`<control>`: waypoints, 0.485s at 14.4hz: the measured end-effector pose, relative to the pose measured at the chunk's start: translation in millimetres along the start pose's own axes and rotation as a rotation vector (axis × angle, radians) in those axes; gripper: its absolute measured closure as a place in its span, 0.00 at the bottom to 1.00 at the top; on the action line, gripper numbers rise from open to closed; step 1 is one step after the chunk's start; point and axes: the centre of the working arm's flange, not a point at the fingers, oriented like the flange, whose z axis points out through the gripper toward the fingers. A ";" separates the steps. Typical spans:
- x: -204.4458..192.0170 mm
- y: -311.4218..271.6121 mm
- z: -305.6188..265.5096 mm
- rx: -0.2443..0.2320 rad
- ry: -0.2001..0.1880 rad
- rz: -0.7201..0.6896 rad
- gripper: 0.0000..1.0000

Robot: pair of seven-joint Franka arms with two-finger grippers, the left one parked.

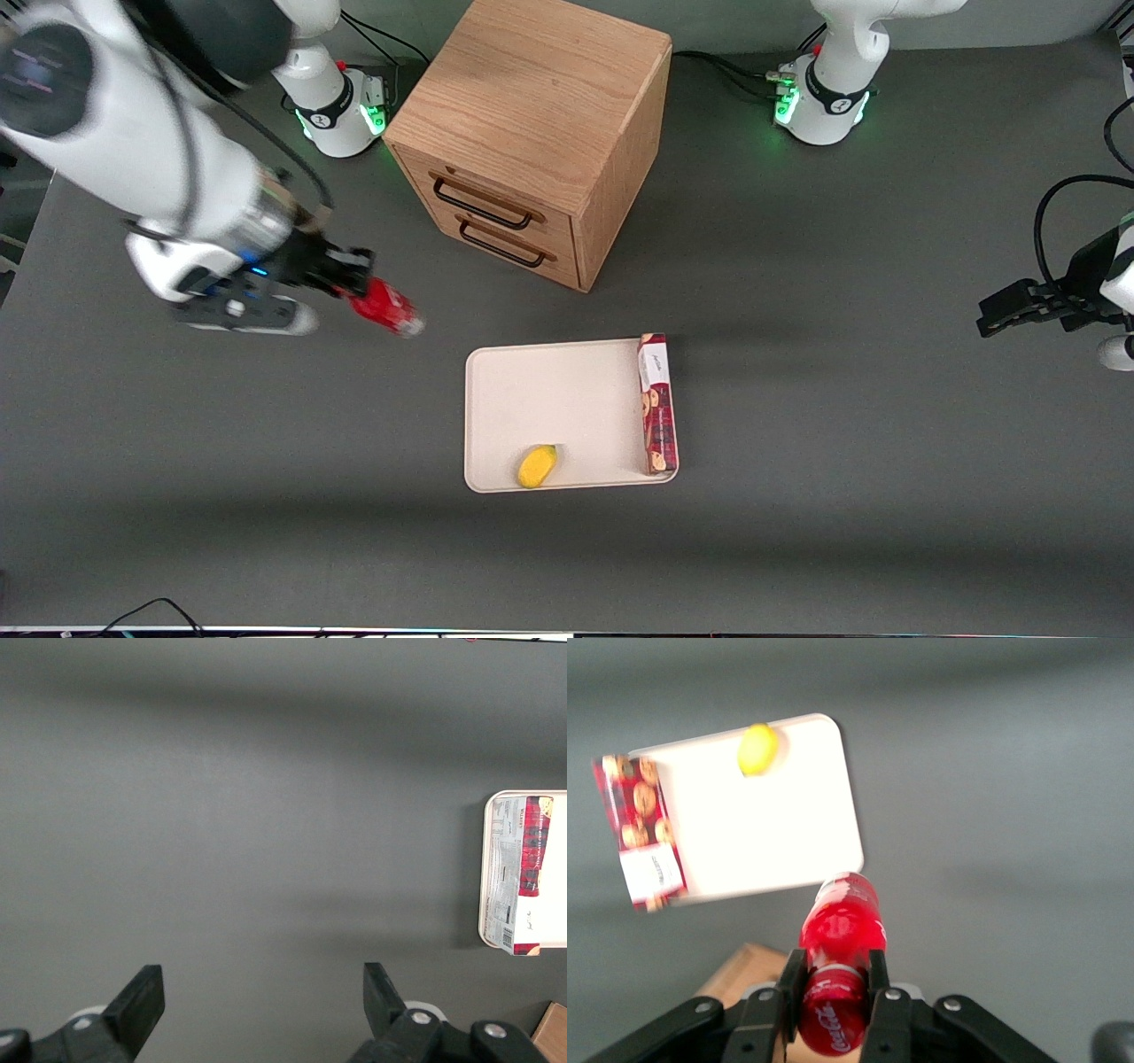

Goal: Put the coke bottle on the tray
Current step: 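Carry the held bottle with the right gripper over the white tray, then lower the bottle onto the tray corner and open the right gripper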

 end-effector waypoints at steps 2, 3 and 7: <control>1.8 -30.1 64.7 -0.005 0.020 0.048 0.68; 3.7 -36.7 94.9 -0.004 0.015 0.067 0.68; 8.2 -46.4 180.7 -0.014 0.036 0.137 0.68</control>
